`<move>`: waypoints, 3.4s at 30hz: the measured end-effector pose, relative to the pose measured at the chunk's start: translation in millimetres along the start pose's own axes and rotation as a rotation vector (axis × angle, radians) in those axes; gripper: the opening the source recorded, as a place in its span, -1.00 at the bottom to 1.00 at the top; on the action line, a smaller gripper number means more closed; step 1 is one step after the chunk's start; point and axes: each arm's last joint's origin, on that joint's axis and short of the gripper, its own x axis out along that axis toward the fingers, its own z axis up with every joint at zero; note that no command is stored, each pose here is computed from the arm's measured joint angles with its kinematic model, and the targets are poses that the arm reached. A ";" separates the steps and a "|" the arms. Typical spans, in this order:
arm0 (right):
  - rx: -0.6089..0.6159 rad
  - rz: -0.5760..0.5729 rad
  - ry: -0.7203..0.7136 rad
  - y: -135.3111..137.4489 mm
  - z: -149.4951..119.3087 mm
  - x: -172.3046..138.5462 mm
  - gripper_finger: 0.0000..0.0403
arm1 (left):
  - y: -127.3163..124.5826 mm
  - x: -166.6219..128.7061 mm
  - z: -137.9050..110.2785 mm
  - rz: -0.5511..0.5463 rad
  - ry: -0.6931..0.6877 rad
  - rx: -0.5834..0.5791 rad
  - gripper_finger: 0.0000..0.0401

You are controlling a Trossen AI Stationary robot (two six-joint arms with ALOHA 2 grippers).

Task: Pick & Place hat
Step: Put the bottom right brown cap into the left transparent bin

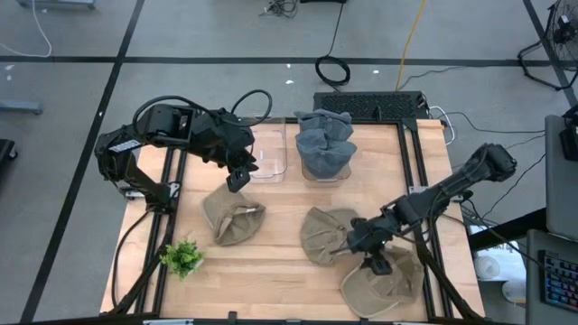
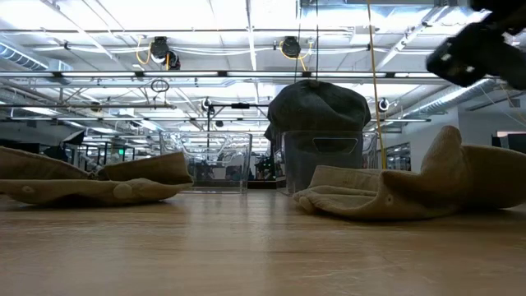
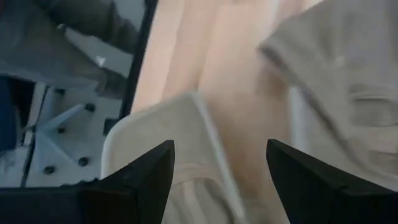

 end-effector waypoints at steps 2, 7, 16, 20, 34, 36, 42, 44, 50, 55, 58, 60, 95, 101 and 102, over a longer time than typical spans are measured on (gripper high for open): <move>0.001 0.019 0.010 0.1 -6.9 6.7 0.20 | 0.0 0.0 0.0 0.000 0.000 0.000 -0.38; 0.022 -0.007 0.021 -4.3 -19.4 17.1 0.21 | 0.0 0.0 0.0 0.000 0.000 0.000 -0.38; 0.014 0.021 0.041 -8.2 -23.4 29.7 0.20 | 0.0 0.0 0.0 0.000 0.000 0.000 -0.38; 0.010 0.004 0.060 -12.0 -22.6 41.4 0.20 | 0.0 0.0 0.0 0.001 0.000 0.000 -0.38; 0.013 0.088 0.135 -15.1 -23.4 60.2 -0.08 | 0.0 0.0 0.0 0.001 0.000 -0.005 -0.38; 0.011 0.086 0.132 -15.1 -23.3 60.3 -0.26 | 0.0 0.0 0.0 0.001 0.000 -0.005 -0.38; -0.009 0.056 0.117 -16.0 -22.9 60.4 -0.92 | 0.0 0.0 0.0 0.001 0.000 -0.008 -0.38; -0.002 0.047 0.108 -15.9 -22.0 60.2 -0.95 | 0.0 0.0 0.0 0.001 0.000 -0.008 -0.38; 0.009 0.054 0.078 -11.7 -20.1 48.1 -0.98 | 0.0 0.0 0.0 0.001 0.000 -0.016 -0.38; -0.033 0.002 0.002 2.4 -8.1 8.8 -0.99 | 0.0 0.0 0.0 0.001 -0.001 -0.019 -0.38; -0.080 0.008 -0.042 10.5 -0.6 -16.0 -0.99 | 0.0 0.0 0.1 0.000 -0.001 -0.017 -0.38; -0.093 0.013 -0.070 14.2 4.9 -31.0 -0.99 | 0.0 0.0 0.1 0.000 -0.001 -0.016 -0.38; -0.231 -0.907 -0.921 -40.9 99.1 -157.9 -1.00 | 32.5 -20.9 5.2 0.011 -0.065 -0.094 -0.38; -0.225 -0.974 -1.030 -48.3 104.7 -173.5 -1.00 | 33.1 -21.1 7.9 -0.003 -0.088 -0.123 -0.38; -0.222 -0.982 -1.037 -49.7 104.9 -175.1 -1.00 | 32.4 -21.1 9.0 -0.017 -0.095 -0.123 -0.38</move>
